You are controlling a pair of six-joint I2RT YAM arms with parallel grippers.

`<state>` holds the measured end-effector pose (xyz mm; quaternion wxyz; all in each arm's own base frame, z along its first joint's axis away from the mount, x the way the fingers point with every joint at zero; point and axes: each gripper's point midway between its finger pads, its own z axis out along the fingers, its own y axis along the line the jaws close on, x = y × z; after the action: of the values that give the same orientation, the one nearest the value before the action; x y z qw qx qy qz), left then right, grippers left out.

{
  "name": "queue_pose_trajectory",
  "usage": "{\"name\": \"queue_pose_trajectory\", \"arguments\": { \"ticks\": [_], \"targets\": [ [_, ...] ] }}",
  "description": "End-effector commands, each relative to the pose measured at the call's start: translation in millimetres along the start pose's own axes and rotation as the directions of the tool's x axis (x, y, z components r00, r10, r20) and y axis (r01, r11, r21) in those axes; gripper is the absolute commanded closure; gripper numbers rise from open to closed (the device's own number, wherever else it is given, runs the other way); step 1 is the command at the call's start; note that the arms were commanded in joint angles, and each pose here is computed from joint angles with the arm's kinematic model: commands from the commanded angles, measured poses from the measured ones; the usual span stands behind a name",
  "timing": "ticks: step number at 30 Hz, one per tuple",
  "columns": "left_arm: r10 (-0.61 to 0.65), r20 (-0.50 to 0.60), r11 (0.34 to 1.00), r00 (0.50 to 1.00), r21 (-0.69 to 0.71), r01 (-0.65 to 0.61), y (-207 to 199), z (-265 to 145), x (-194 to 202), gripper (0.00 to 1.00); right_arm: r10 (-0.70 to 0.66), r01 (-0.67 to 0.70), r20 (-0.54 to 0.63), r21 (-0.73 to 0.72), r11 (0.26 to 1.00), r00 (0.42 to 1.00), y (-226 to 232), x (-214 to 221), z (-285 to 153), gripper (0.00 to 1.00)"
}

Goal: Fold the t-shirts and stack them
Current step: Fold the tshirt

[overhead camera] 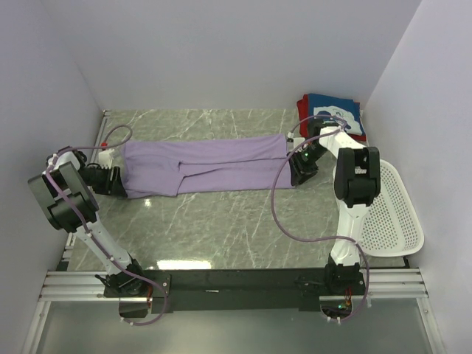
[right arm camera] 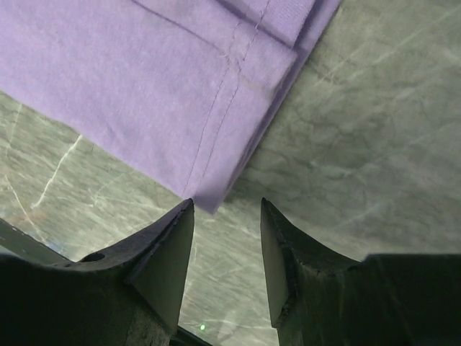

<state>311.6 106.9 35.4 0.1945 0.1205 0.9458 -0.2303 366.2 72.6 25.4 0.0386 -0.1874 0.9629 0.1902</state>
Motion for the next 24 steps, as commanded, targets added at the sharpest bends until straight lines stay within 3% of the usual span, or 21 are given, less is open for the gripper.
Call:
{"name": "queue_pose_trajectory", "arguments": {
  "ticks": [1,6,9,10,12,13,15,24],
  "targets": [
    [-0.001,0.035,1.0,0.999,0.007,0.001,-0.6,-0.5,-7.1,0.46,0.019,-0.018,0.013,-0.031,0.999,1.0,4.8,-4.1,4.7,0.51],
    [-0.01,0.044,1.0,0.999,0.022,0.009,-2.2,2.1,-7.9,0.48,0.033,-0.033,0.002,-0.052,0.998,0.999,7.0,-3.8,8.0,0.56],
    [-0.014,0.04,0.999,0.999,0.04,0.012,-5.3,3.2,-6.8,0.62,0.039,-0.039,-0.006,-0.066,0.997,0.999,9.4,-0.6,8.1,0.73],
    [-0.015,0.04,0.999,0.999,0.046,0.013,-6.9,3.2,-6.5,0.75,0.041,-0.042,-0.015,-0.067,0.997,0.999,9.6,2.0,8.7,0.85],
    [-0.016,0.022,0.998,1.0,0.054,0.015,-10.0,2.5,-0.9,0.85,0.037,-0.038,-0.025,-0.045,0.998,0.999,5.6,6.0,6.9,0.98],
    [-0.017,0.013,0.999,1.0,0.051,0.016,-10.3,2.2,1.6,0.94,0.041,-0.042,-0.032,-0.029,0.999,0.999,2.8,9.8,6.2,1.0],
    [-0.015,-0.017,1.0,1.0,0.023,0.016,-8.0,-0.7,10.2,0.99,0.051,-0.05,-0.034,0.02,0.999,0.998,-9.1,13.8,1.1,1.0],
    [-0.065,-0.06,0.998,0.996,0.006,0.065,-13.8,-13.8,42.7,0.99,0.039,-0.029,-0.092,0.109,0.994,0.995,-26.4,41.7,-9.6,1.0]
  ]
}}
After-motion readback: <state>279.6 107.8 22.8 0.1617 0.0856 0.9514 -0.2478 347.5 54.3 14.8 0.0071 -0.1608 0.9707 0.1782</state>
